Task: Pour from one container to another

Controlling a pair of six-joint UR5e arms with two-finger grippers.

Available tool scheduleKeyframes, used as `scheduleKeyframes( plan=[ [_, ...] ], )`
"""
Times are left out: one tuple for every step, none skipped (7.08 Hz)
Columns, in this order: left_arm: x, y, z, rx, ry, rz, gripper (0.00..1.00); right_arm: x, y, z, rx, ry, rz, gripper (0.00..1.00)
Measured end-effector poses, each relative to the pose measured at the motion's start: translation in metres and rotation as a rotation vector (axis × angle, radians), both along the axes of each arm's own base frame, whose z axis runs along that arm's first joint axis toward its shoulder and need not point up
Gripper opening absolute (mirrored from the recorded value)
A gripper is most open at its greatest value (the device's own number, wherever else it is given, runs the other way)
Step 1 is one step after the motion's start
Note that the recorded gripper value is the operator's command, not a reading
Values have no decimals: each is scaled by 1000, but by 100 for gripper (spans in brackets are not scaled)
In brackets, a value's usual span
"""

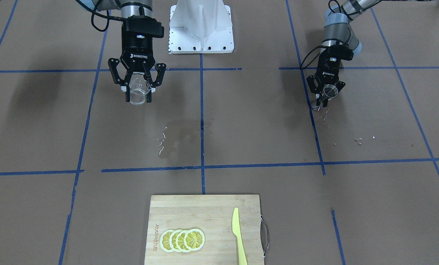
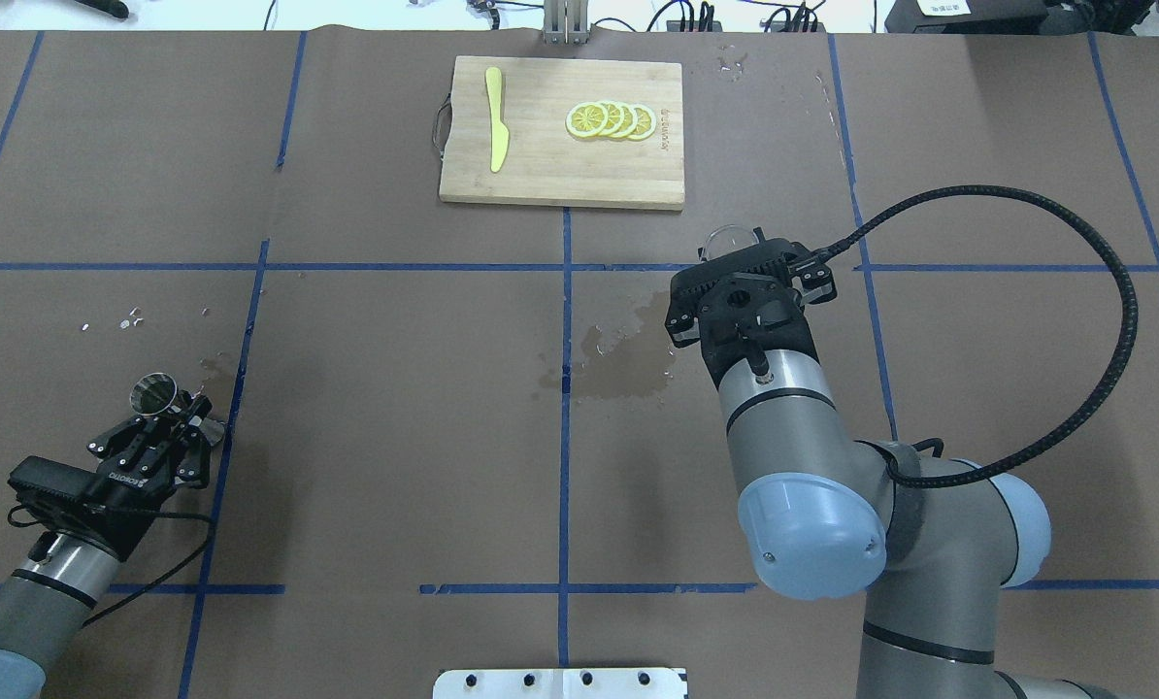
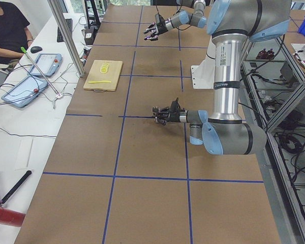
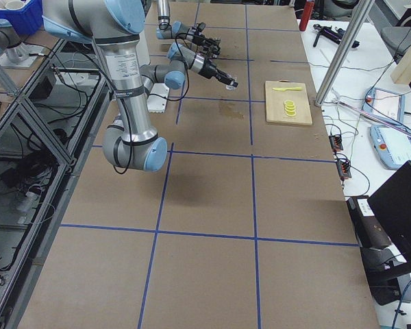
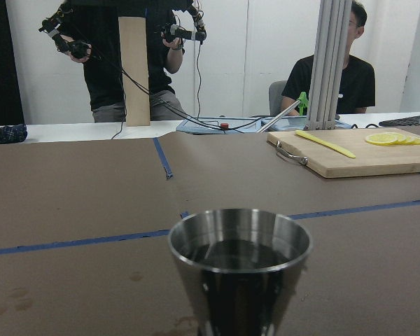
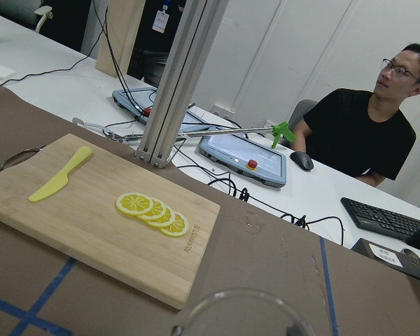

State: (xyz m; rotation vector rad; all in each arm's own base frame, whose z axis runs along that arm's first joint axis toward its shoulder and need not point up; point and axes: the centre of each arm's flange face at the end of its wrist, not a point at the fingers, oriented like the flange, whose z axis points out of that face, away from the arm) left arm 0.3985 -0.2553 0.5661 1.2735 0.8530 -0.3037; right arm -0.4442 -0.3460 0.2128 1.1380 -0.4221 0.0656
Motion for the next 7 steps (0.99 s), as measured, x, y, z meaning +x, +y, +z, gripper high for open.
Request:
scheduleKeyframes(
  plan=[
    [0, 0, 0, 0, -1, 0, 13, 0, 0, 0, 0, 0, 0, 3],
    [0, 0, 1, 0, -2, 0, 23, 0, 0, 0, 0, -1, -1, 3],
    [0, 0, 1, 0, -3, 0, 43, 0, 0, 0, 0, -1, -1, 3],
    [0, 0, 1, 0, -4, 0, 57, 0, 0, 0, -1, -1, -1, 3],
    [0, 0, 1, 0, -5, 0, 58, 0, 0, 0, -1, -1, -1, 3],
    [0, 0, 1, 0, -5, 0, 58, 0, 0, 0, -1, -1, -1, 3],
    [0, 0, 1, 0, -4, 0, 61, 0, 0, -1, 0, -2, -1, 3]
  ],
)
